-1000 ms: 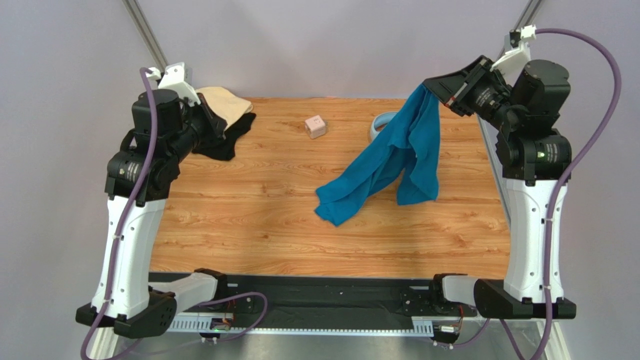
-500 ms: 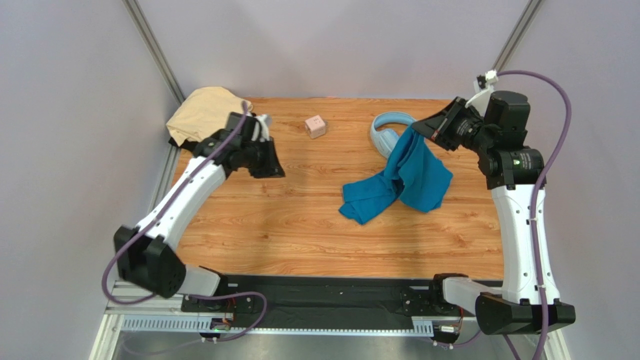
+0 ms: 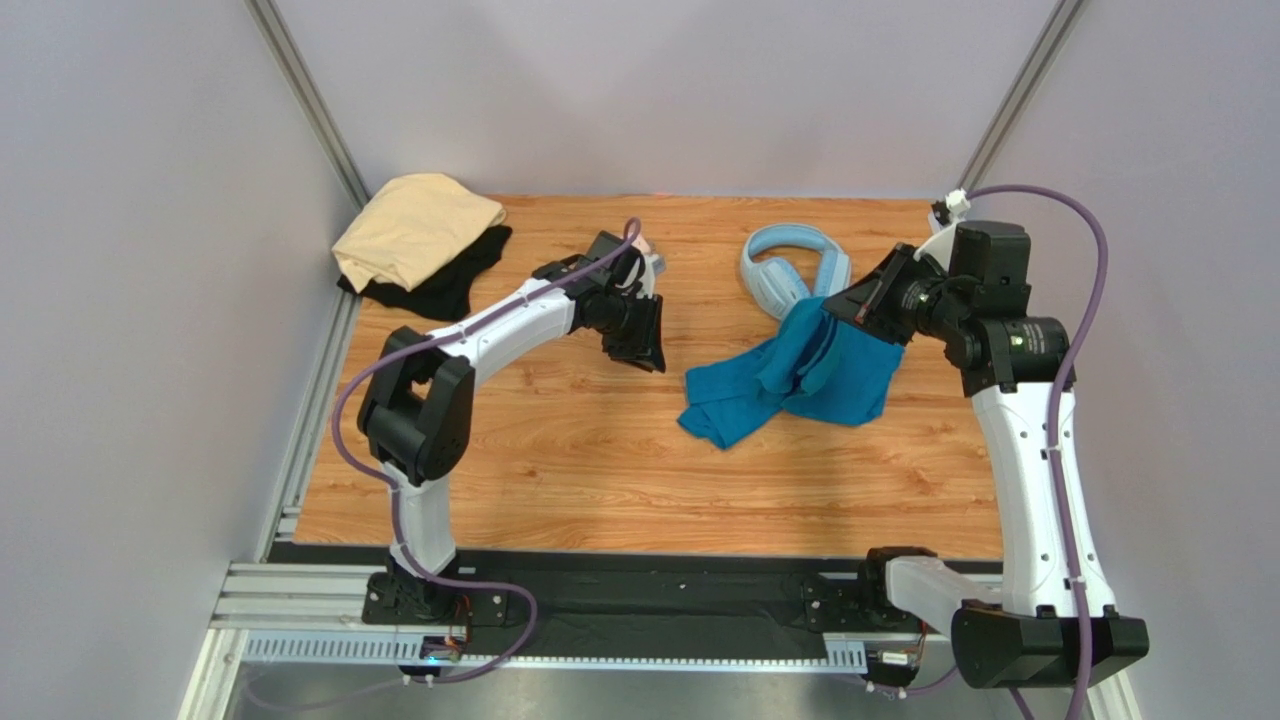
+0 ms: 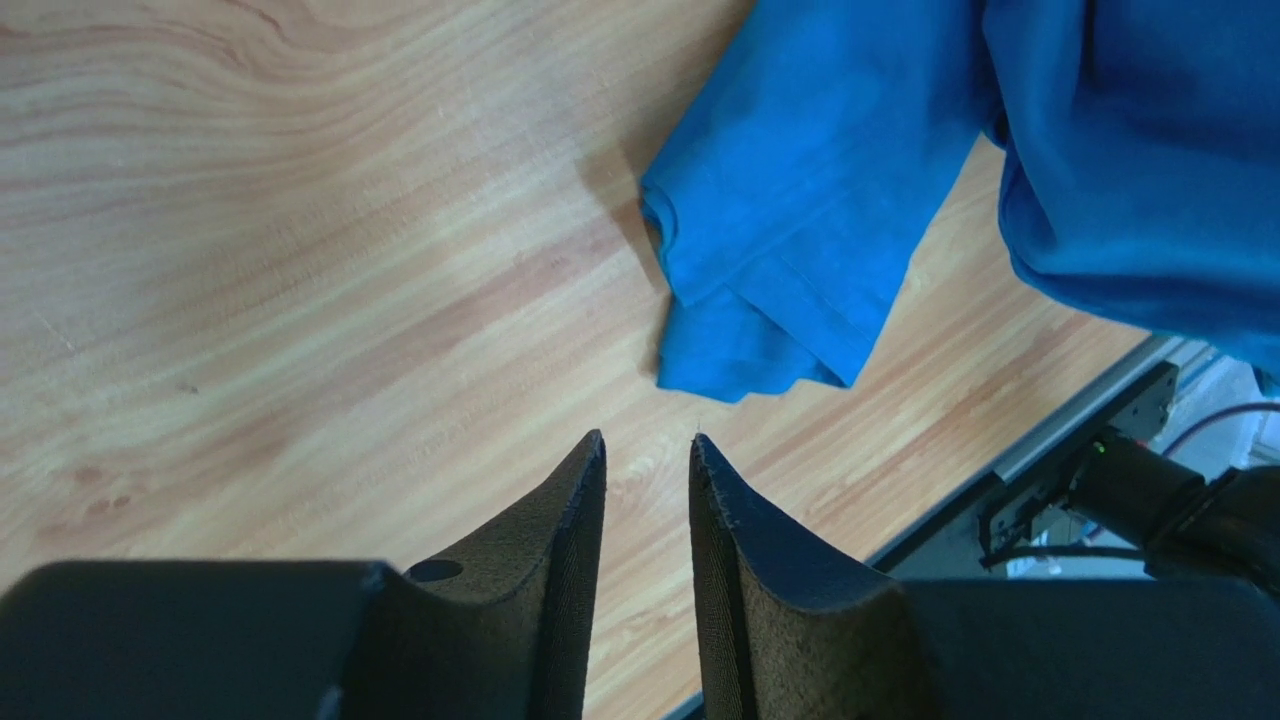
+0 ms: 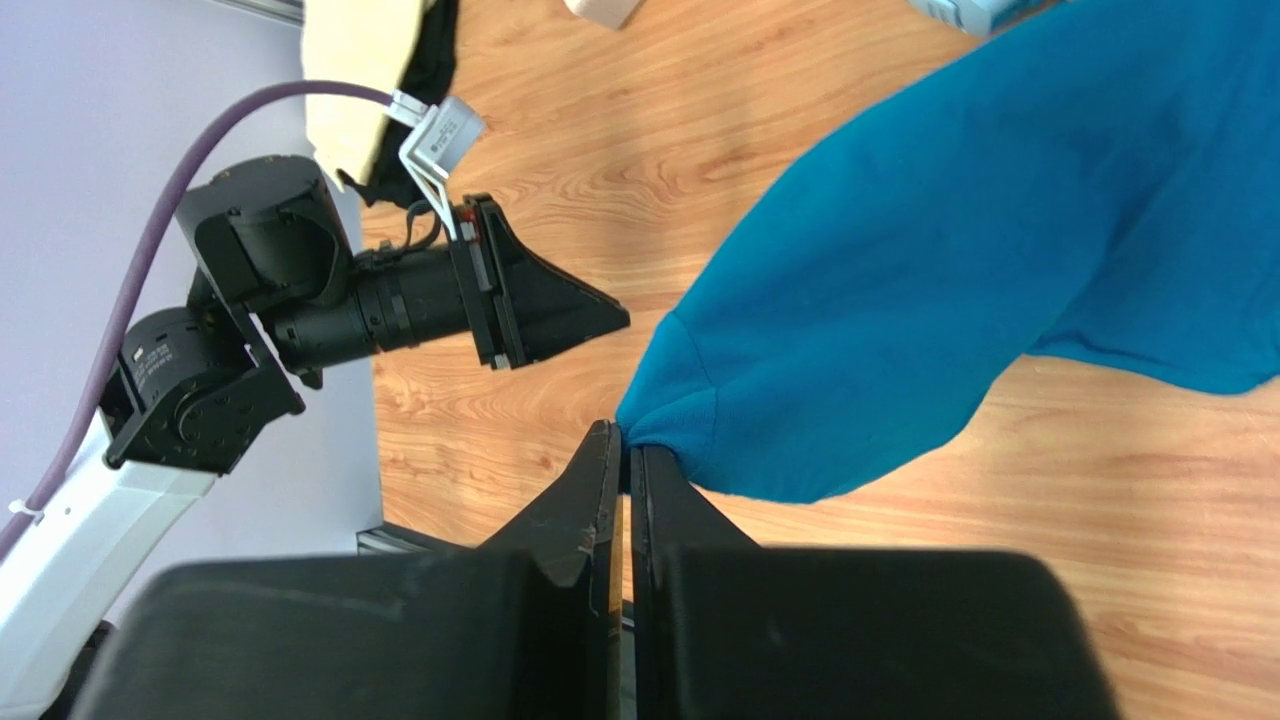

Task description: Fold and stack the t-shirts

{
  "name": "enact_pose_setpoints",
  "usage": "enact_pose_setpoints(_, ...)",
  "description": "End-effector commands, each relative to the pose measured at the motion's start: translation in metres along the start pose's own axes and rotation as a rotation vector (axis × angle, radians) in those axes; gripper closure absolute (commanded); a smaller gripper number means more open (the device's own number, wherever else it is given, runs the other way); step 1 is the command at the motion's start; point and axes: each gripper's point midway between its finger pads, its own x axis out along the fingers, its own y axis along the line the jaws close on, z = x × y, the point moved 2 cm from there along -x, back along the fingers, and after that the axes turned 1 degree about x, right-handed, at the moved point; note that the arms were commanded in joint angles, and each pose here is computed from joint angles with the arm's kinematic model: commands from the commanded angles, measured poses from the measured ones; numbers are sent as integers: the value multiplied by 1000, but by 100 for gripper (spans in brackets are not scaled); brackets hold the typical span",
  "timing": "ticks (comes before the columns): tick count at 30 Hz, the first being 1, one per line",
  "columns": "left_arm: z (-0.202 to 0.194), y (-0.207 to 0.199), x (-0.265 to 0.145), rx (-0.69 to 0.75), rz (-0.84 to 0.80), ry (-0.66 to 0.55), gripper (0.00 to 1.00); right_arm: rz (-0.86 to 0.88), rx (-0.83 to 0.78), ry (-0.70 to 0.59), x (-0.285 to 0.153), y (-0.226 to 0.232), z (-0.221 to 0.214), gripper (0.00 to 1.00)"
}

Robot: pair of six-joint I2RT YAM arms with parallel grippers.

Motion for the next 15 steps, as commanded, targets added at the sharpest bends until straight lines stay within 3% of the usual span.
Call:
enact_pose_setpoints(1, 8, 0, 19, 29, -46, 0, 65, -34, -22, -8, -1, -10, -5, 100)
enact_pose_setpoints(8, -10, -11, 64, 51, -101, 70, 65, -75, 2, 37, 14, -24, -10, 100)
enact_pose_setpoints(15, -26, -13, 75, 44, -115, 85, 64, -89, 5, 50, 21, -28, -9, 100)
